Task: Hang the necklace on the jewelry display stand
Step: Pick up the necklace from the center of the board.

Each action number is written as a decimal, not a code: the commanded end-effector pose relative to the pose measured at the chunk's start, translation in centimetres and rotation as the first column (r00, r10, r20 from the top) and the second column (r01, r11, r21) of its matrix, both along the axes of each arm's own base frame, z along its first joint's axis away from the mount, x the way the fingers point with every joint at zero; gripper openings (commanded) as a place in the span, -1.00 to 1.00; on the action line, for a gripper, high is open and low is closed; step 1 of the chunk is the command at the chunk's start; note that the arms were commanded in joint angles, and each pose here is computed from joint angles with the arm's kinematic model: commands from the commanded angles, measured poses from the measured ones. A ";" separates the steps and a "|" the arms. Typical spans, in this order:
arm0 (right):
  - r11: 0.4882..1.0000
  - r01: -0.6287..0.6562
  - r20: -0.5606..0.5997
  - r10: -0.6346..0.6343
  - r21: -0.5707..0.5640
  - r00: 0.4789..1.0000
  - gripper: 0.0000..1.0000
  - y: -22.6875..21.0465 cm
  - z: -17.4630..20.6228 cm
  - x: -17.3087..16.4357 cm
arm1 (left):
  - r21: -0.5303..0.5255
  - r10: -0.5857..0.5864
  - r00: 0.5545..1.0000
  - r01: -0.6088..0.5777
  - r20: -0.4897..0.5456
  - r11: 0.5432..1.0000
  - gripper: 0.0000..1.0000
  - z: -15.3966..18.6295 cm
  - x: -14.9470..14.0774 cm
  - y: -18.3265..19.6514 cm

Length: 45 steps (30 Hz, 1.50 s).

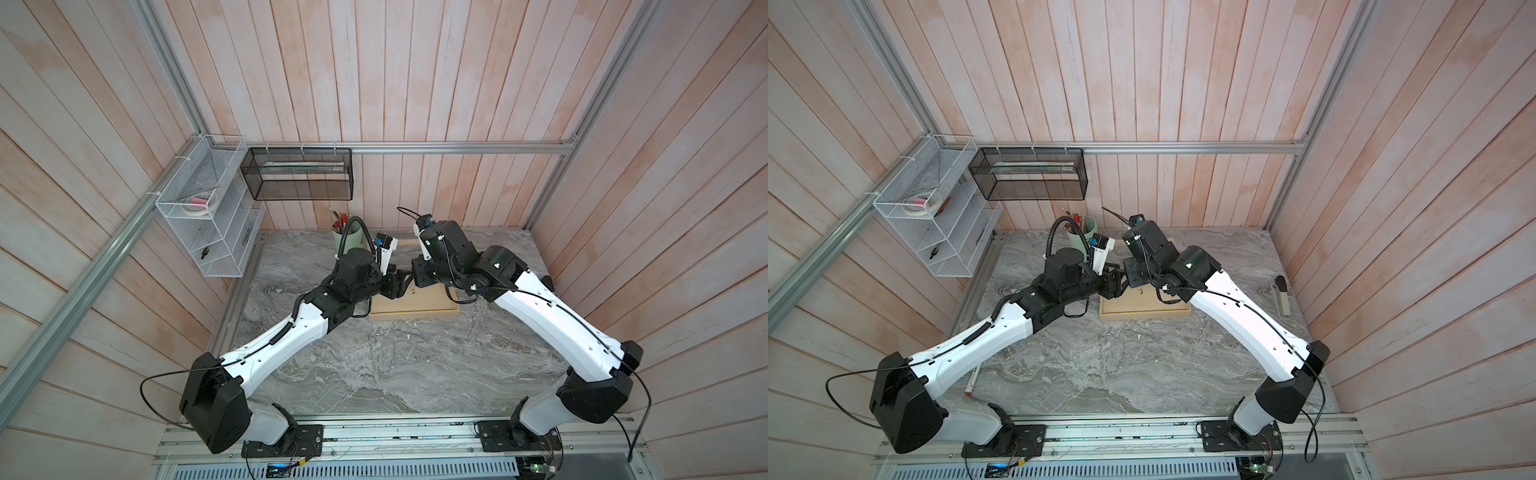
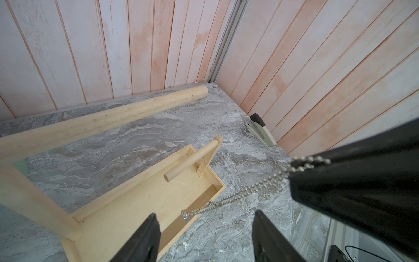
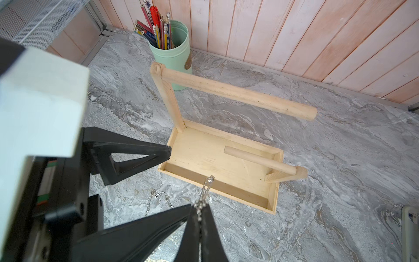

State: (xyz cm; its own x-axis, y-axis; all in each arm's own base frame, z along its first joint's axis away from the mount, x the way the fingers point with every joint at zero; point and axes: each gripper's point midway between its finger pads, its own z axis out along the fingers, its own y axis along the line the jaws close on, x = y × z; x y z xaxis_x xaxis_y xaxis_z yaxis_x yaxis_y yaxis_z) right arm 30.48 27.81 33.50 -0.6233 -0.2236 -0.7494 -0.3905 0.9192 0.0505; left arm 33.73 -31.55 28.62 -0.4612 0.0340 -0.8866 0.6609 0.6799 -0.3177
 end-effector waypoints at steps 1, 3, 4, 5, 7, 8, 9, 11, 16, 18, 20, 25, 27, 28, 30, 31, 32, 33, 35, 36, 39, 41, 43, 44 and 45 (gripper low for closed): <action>1.000 -0.005 0.006 0.005 0.020 1.000 -1.00 0.0 0.4 -0.4 | -0.006 -0.009 0.999 0.009 0.052 1.000 0.35 1.4 0.5 -0.7; 1.000 -0.005 0.007 0.005 0.020 1.000 -1.00 0.0 0.4 -0.4 | -0.011 -0.016 0.998 0.017 0.054 1.000 0.35 1.6 0.5 -0.8; 1.000 -0.004 0.009 0.003 0.022 1.000 -1.00 0.0 0.5 -0.4 | -0.013 -0.018 0.998 0.018 0.056 1.000 0.35 1.6 0.6 -0.9; 1.000 -0.004 0.011 0.003 0.026 1.000 -1.00 0.0 0.6 -0.4 | -0.014 -0.015 0.998 0.016 0.056 1.000 0.35 1.6 0.6 -0.9; 0.999 -0.004 0.015 0.003 0.033 1.000 -1.00 0.0 0.9 -0.4 | -0.011 -0.005 0.999 0.005 0.054 1.000 0.35 1.5 0.8 -0.9; 0.999 -0.003 0.019 0.002 0.036 1.000 -1.00 -0.1 1.0 -0.4 | -0.004 0.000 0.999 0.001 0.051 1.000 0.35 1.2 1.0 -0.9; 0.999 -0.001 0.019 0.000 0.033 1.000 -1.00 -0.2 1.0 -0.4 | -0.003 0.004 0.999 -0.004 0.052 1.000 0.35 1.2 1.1 -0.9; 1.000 0.000 0.020 0.000 0.029 1.000 -1.00 -0.2 1.0 -0.5 | 0.002 0.009 0.999 -0.009 0.052 1.000 0.35 1.0 1.2 -0.9; 0.999 -0.005 0.022 0.004 0.039 1.000 -1.00 -0.1 1.1 -0.5 | 0.005 0.012 0.998 -0.012 0.056 1.000 0.35 0.9 1.6 -1.1; 0.999 -0.004 0.025 0.003 0.042 1.000 -1.00 -0.1 1.2 -0.5 | 0.009 0.019 0.998 -0.019 0.062 1.000 0.35 0.9 1.8 -1.1; 0.999 -0.005 0.025 0.004 0.040 1.000 -1.00 -0.1 1.1 -0.5 | 0.015 0.034 0.997 -0.035 0.071 0.999 0.35 1.0 2.2 -1.0; 0.999 0.000 0.026 -0.001 0.033 1.000 -1.00 -0.3 1.0 -0.5 | 0.032 0.055 0.994 -0.058 0.092 0.998 0.35 1.2 2.9 -0.8; 0.999 0.004 0.030 -0.005 0.036 1.000 -1.00 -0.4 1.2 -0.5 | 0.035 0.059 0.993 -0.063 0.097 0.997 0.35 1.3 3.0 -0.8; 0.999 0.003 0.032 -0.004 0.041 0.999 -1.00 -0.4 1.2 -0.5 | 0.034 0.060 0.993 -0.064 0.099 0.997 0.35 1.3 3.0 -0.9; 0.999 0.002 0.033 -0.004 0.046 0.999 -1.00 -0.4 1.2 -0.5 | 0.031 0.061 0.993 -0.064 0.105 0.997 0.34 1.5 3.1 -0.8; 0.999 0.003 0.030 -0.004 0.044 1.000 -1.00 -0.4 1.1 -0.5 | 0.029 0.060 0.993 -0.063 0.106 0.998 0.33 1.5 3.1 -0.9; 0.999 0.003 0.028 -0.004 0.041 1.000 -1.00 -0.4 0.9 -0.5 | 0.029 0.059 0.993 -0.062 0.107 0.998 0.32 1.6 3.2 -1.0; 0.999 0.003 0.027 -0.004 0.040 1.000 -1.00 -0.4 0.9 -0.5 | 0.028 0.054 0.993 -0.058 0.109 0.998 0.31 1.7 3.2 -1.1; 0.999 0.007 0.029 -0.008 0.036 1.000 -1.00 -0.4 0.7 -0.5 | 0.028 0.047 0.993 -0.051 0.111 0.998 0.28 1.8 3.2 -1.2; 0.999 0.007 0.027 -0.008 0.035 1.000 -1.00 -0.4 0.6 -0.4 | 0.028 0.044 0.993 -0.048 0.112 0.998 0.25 1.9 3.2 -1.3; 0.999 0.008 0.032 -0.009 0.039 0.999 -1.00 -0.5 0.8 -0.5 | 0.030 0.036 0.993 -0.040 0.116 0.999 0.09 2.0 3.1 -1.3; 0.999 0.005 0.036 -0.006 0.047 0.999 -1.00 -0.4 1.1 -0.5 | 0.030 0.026 0.993 -0.029 0.118 0.999 0.03 2.0 3.0 -1.5; 0.999 0.000 0.037 -0.002 0.052 0.999 -1.00 -0.2 1.0 -0.5 | 0.029 0.019 0.993 -0.023 0.117 0.999 0.03 2.0 3.0 -1.7; 0.999 -0.002 0.036 0.000 0.051 0.999 -1.00 -0.2 1.0 -0.4 | 0.028 0.017 0.993 -0.020 0.115 0.999 0.03 1.9 3.0 -1.8; 0.999 -0.003 0.035 0.001 0.052 0.999 -1.00 -0.1 1.0 -0.4 | 0.026 0.016 0.993 -0.019 0.117 0.999 0.03 2.0 3.1 -1.8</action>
State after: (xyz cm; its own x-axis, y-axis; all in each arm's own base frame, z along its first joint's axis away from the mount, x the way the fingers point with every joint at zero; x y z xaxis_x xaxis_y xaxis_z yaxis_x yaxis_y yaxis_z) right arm 30.39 27.69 33.69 -0.6090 -0.2027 -0.7668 -0.3896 0.9186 0.0666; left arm 36.58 -32.53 29.21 -0.3952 0.0566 -0.9168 0.6512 0.7213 -0.2362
